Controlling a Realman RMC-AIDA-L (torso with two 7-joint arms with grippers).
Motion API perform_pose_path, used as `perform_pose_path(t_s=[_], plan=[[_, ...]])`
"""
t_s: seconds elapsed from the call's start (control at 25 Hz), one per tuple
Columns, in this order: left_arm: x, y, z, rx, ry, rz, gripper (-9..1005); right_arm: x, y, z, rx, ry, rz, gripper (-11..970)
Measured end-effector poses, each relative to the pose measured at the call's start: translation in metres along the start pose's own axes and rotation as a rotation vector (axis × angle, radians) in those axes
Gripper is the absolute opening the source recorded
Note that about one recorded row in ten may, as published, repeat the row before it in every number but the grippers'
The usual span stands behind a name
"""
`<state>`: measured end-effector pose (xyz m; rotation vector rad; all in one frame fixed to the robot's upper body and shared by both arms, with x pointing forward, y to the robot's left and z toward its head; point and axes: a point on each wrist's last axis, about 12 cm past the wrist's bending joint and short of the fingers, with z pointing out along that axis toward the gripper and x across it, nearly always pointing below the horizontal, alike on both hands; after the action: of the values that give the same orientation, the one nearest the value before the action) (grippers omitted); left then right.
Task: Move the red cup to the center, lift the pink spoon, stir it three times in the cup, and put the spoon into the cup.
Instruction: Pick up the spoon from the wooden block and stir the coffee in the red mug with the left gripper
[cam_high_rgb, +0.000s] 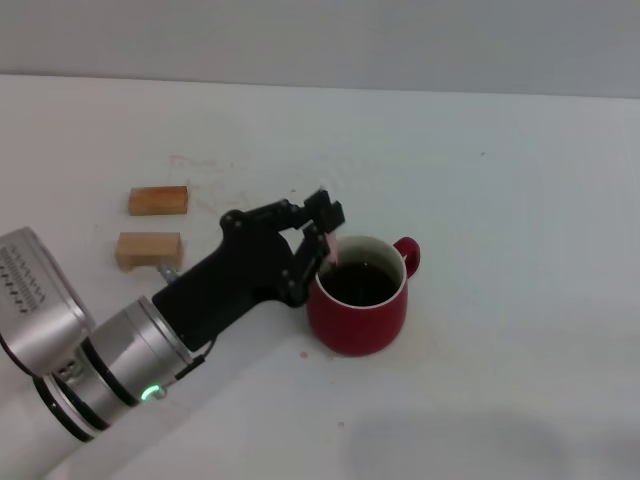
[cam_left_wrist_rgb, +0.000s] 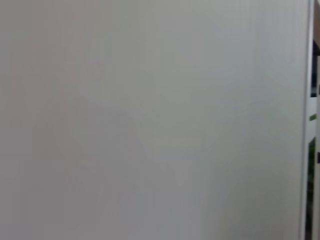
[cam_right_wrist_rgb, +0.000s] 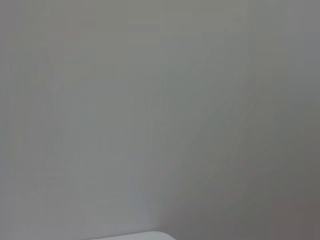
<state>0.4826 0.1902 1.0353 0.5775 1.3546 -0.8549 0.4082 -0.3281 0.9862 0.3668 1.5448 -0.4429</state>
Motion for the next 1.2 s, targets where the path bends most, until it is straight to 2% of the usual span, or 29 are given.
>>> perform_pose_path(t_s=[0.28, 0.44, 0.88, 1.04, 1.2], plan=[[-0.003, 0.015, 0.007, -0.048, 0.015, 0.023, 132, -0.001, 0.002, 0.001, -0.004, -0.006, 0.001, 1], [-0.005, 0.018, 0.018, -0.034, 0.031, 0.037, 133, -0.001, 0.001, 0.001, -0.002, -0.006, -0.002, 1], [-0.003, 0.002, 0.037, 0.051, 0.049, 0.025, 133, -0.001, -0.001, 0.001, 0.0, -0.006, -0.009, 0], [0.002, -0.009, 0.035, 0.088, 0.063, 0.017, 132, -0.001, -0.001, 0.002, -0.001, -0.007, -0.01, 0], [0.006, -0.014, 0.024, 0.076, 0.066, 0.002, 132, -0.001, 0.001, 0.003, -0.011, -0.003, -0.01, 0]])
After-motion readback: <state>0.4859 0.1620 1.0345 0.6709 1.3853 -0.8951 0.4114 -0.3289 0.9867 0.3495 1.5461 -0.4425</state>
